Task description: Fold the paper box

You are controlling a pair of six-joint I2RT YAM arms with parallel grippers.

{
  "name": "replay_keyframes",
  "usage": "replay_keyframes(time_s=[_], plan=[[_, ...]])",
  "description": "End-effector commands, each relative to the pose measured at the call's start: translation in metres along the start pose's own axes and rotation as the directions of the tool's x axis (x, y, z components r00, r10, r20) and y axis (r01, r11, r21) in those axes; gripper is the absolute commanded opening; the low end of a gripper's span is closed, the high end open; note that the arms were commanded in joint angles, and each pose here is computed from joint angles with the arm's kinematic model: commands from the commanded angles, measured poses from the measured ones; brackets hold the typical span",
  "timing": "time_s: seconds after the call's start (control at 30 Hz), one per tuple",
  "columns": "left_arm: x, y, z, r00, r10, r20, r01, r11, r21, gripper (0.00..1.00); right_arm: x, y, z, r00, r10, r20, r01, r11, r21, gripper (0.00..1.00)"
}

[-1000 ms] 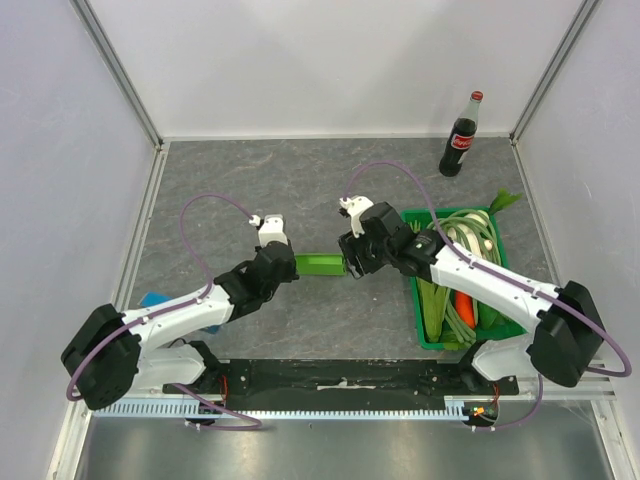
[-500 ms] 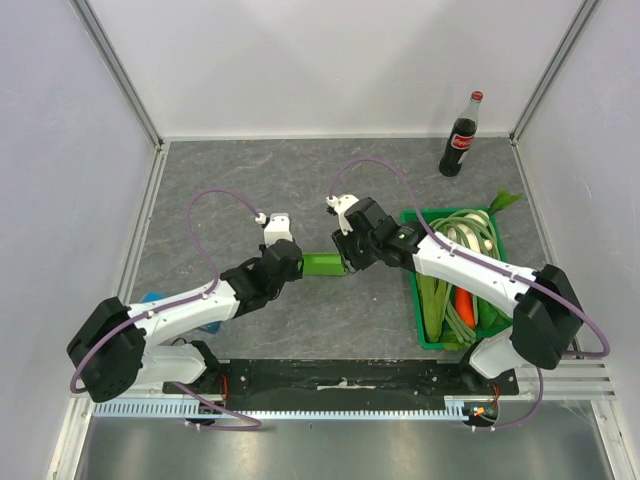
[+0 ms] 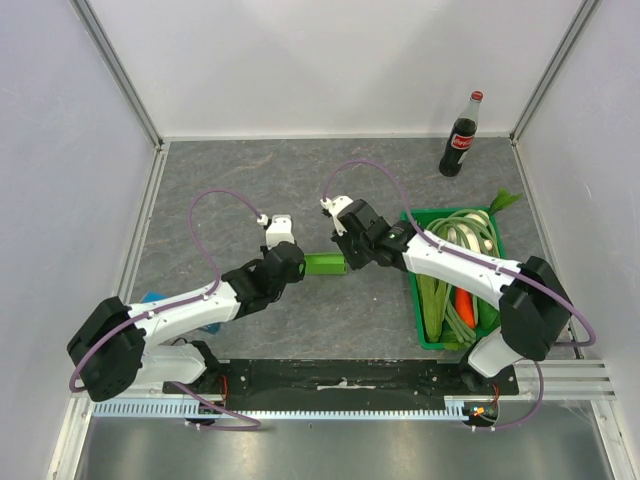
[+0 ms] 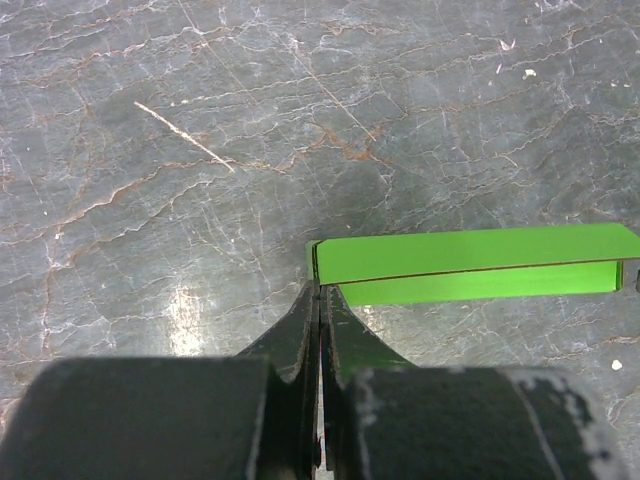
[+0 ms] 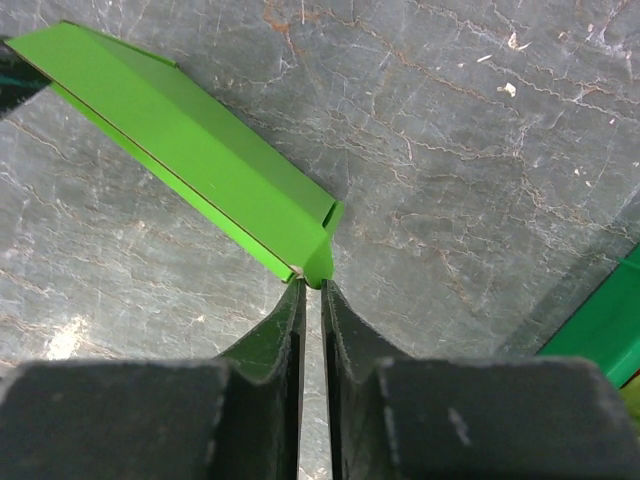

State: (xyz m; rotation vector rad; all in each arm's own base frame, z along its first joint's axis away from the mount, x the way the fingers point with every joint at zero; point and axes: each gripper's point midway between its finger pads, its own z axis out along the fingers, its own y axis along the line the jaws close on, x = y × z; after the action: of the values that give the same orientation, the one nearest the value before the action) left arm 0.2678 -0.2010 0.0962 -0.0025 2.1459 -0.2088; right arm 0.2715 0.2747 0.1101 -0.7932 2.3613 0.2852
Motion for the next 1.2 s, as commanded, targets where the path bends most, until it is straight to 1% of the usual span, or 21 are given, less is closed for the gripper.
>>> replay_keyframes(time_s=[0.0, 0.03, 0.07, 0.1, 0.17, 0.37, 0.4, 0.47, 0.57, 0.63, 0.8, 0.83, 0.87, 0.97, 1.17], plan=[[0.029, 0.018, -0.003, 0.991, 0.103, -0.09, -0.108, 0.992, -0.058, 0.02, -0.032, 0.003, -0.006, 0.995, 0.007, 0.097, -0.007, 1.0, 0.007, 0.12], [0.029, 0.018, -0.003, 0.99, 0.105, -0.09, -0.11, 0.992, -0.059, 0.02, -0.032, 0.005, -0.006, 0.995, 0.012, 0.098, -0.012, 1.0, 0.002, 0.09], [0.029, 0.017, -0.002, 0.99, 0.11, -0.091, -0.115, 0.992, -0.06, 0.02, -0.037, 0.007, -0.008, 0.994, 0.018, 0.106, -0.018, 1.0, -0.007, 0.02], [0.028, 0.016, -0.002, 0.99, 0.111, -0.088, -0.116, 0.991, -0.059, 0.02, -0.035, 0.009, -0.008, 0.996, 0.023, 0.091, -0.021, 1.0, -0.017, 0.0], [0.029, 0.015, -0.002, 0.989, 0.118, -0.09, -0.124, 0.99, -0.061, 0.02, -0.04, 0.016, -0.01, 0.996, 0.051, 0.077, -0.047, 0.998, -0.048, 0.0], [0.025, 0.008, -0.002, 0.986, 0.144, -0.085, -0.148, 0.988, -0.052, 0.02, -0.032, 0.032, -0.012, 0.991, 0.13, -0.036, -0.133, 0.986, -0.1, 0.0], [0.025, 0.008, -0.003, 0.985, 0.152, -0.086, -0.157, 0.986, -0.053, 0.02, -0.027, 0.038, -0.014, 0.987, 0.145, -0.067, -0.153, 0.98, -0.126, 0.0], [0.023, 0.007, -0.003, 0.984, 0.16, -0.081, -0.165, 0.985, -0.056, 0.02, -0.026, 0.048, -0.014, 0.983, 0.16, -0.091, -0.174, 0.969, -0.176, 0.0], [0.021, 0.005, -0.004, 0.984, 0.163, -0.078, -0.167, 0.985, -0.052, 0.02, -0.02, 0.052, -0.011, 0.975, 0.188, -0.116, -0.208, 0.958, -0.196, 0.0], [0.021, 0.002, -0.005, 0.984, 0.163, -0.073, -0.167, 0.985, -0.044, 0.02, -0.019, 0.055, -0.01, 0.965, 0.229, -0.127, -0.253, 0.941, -0.225, 0.0], [0.02, 0.001, -0.006, 0.984, 0.168, -0.067, -0.171, 0.984, -0.043, 0.02, -0.025, 0.055, -0.012, 0.931, 0.353, -0.089, -0.363, 0.882, -0.301, 0.0], [0.02, 0.0, -0.007, 0.983, 0.17, -0.068, -0.172, 0.984, -0.039, 0.02, -0.027, 0.055, -0.013, 0.914, 0.393, -0.097, -0.403, 0.858, -0.319, 0.0], [0.021, 0.0, -0.007, 0.983, 0.172, -0.069, -0.175, 0.984, -0.041, 0.02, -0.03, 0.055, -0.013, 0.907, 0.414, -0.083, -0.416, 0.842, -0.345, 0.0], [0.021, -0.001, -0.007, 0.983, 0.172, -0.068, -0.175, 0.984, -0.038, 0.02, -0.032, 0.054, -0.013, 0.873, 0.479, -0.091, -0.474, 0.789, -0.391, 0.0], [0.02, -0.002, -0.007, 0.98, 0.186, -0.069, -0.189, 0.981, -0.039, 0.02, -0.039, 0.052, -0.016, 0.839, 0.537, -0.086, -0.518, 0.74, -0.429, 0.0]])
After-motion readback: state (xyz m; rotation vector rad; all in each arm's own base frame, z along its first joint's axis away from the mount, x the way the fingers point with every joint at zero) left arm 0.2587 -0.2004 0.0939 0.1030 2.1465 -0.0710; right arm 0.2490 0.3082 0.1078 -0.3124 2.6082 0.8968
